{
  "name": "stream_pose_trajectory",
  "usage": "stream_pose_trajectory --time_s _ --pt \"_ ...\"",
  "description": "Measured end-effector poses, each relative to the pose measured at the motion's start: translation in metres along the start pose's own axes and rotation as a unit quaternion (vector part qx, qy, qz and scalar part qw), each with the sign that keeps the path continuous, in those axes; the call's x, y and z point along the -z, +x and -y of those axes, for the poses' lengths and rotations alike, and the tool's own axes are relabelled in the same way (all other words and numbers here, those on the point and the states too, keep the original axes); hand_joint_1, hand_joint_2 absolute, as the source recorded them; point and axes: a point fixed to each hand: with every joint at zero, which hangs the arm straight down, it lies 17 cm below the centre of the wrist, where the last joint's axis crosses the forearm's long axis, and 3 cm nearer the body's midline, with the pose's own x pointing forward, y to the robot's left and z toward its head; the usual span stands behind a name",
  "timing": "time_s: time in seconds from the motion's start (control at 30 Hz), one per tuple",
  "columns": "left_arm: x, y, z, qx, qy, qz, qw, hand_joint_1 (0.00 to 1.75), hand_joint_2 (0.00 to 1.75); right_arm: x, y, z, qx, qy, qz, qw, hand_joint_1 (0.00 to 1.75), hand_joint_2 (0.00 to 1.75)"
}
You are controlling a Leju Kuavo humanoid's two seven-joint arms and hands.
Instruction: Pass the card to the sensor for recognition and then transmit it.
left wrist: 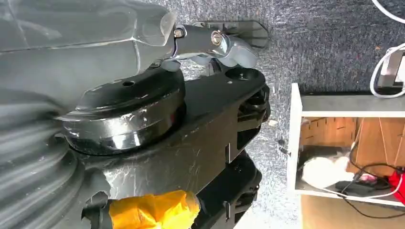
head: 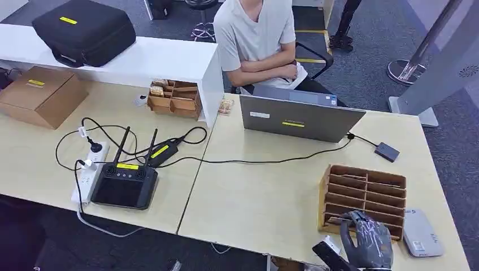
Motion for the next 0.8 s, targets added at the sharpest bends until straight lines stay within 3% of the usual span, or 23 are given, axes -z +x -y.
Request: stream_pose_trajectory --time_s 0.57,0.8 --pt "0.0 0.002 -0.002 0.005 0.004 0.008 1.0 0.0 1.75 -0.011 -0.003 0.004 -0.005 -0.003 -0.001 1.0 1.75 1.75" --pt "0.0 0.001 -0.001 0.011 0.002 0.004 1.0 0.0 1.75 0.023 0.001 0.052 -0.038 -0.059 0.029 0.997 1.75 1.75"
